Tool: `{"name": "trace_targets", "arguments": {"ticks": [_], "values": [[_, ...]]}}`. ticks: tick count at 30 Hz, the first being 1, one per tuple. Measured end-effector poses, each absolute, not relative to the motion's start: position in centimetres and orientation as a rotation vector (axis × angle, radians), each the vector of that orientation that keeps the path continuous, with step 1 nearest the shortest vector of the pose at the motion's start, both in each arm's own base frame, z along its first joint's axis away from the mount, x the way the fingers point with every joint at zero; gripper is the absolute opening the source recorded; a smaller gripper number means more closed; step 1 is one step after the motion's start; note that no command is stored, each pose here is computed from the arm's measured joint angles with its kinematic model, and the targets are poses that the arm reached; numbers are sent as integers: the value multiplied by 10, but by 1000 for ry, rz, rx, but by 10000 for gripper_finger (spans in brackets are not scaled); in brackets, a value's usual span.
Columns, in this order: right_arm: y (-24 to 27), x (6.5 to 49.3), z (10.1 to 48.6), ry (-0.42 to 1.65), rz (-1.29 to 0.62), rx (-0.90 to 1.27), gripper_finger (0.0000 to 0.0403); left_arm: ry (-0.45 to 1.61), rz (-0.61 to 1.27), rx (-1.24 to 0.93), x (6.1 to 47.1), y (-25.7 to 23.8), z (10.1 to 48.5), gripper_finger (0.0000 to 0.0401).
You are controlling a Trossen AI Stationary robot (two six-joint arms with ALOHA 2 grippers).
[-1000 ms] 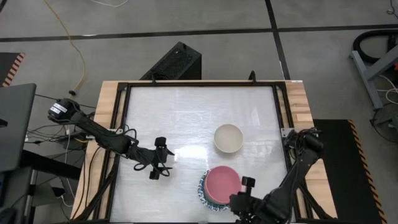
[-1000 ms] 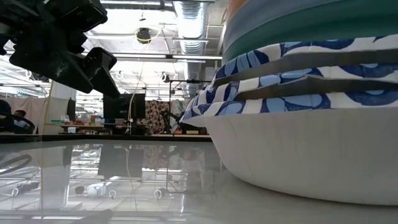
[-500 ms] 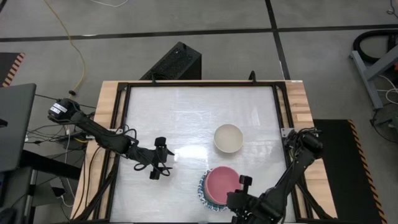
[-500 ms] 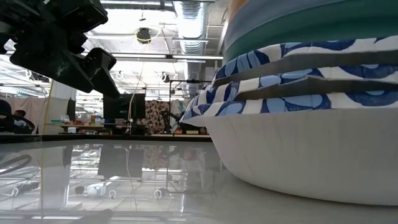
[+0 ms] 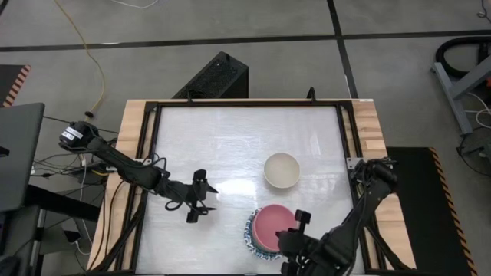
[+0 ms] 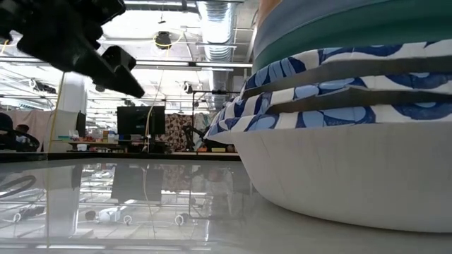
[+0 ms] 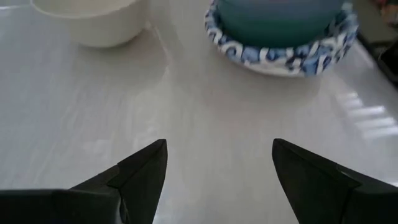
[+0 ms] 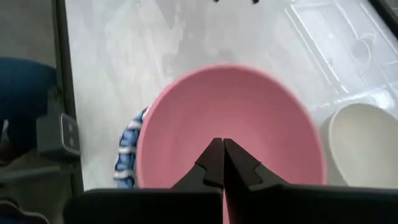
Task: Nest bowls inside each other
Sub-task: Stack the white bowl into the pink bowl
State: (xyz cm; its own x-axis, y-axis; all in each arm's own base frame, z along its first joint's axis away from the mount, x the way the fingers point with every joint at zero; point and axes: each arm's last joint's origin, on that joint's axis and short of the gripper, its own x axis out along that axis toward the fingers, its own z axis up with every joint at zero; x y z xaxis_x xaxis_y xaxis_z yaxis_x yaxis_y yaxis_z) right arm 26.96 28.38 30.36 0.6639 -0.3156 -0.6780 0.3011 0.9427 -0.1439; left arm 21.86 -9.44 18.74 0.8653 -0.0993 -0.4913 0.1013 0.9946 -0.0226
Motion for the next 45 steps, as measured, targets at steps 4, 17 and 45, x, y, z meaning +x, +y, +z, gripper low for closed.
{"name": "trace_targets", "arguments": {"ticks": [4,17,45], "values": [[271,279,321,766,-380,12,15,459,-89,-118,221,-96,193,279],[196,279,385,815,-489,-77,31,442,-249,-199,239,-99,231,279],[62,163,321,616,-725,285,44,199,161,-181,156,-42,258,279]]}}
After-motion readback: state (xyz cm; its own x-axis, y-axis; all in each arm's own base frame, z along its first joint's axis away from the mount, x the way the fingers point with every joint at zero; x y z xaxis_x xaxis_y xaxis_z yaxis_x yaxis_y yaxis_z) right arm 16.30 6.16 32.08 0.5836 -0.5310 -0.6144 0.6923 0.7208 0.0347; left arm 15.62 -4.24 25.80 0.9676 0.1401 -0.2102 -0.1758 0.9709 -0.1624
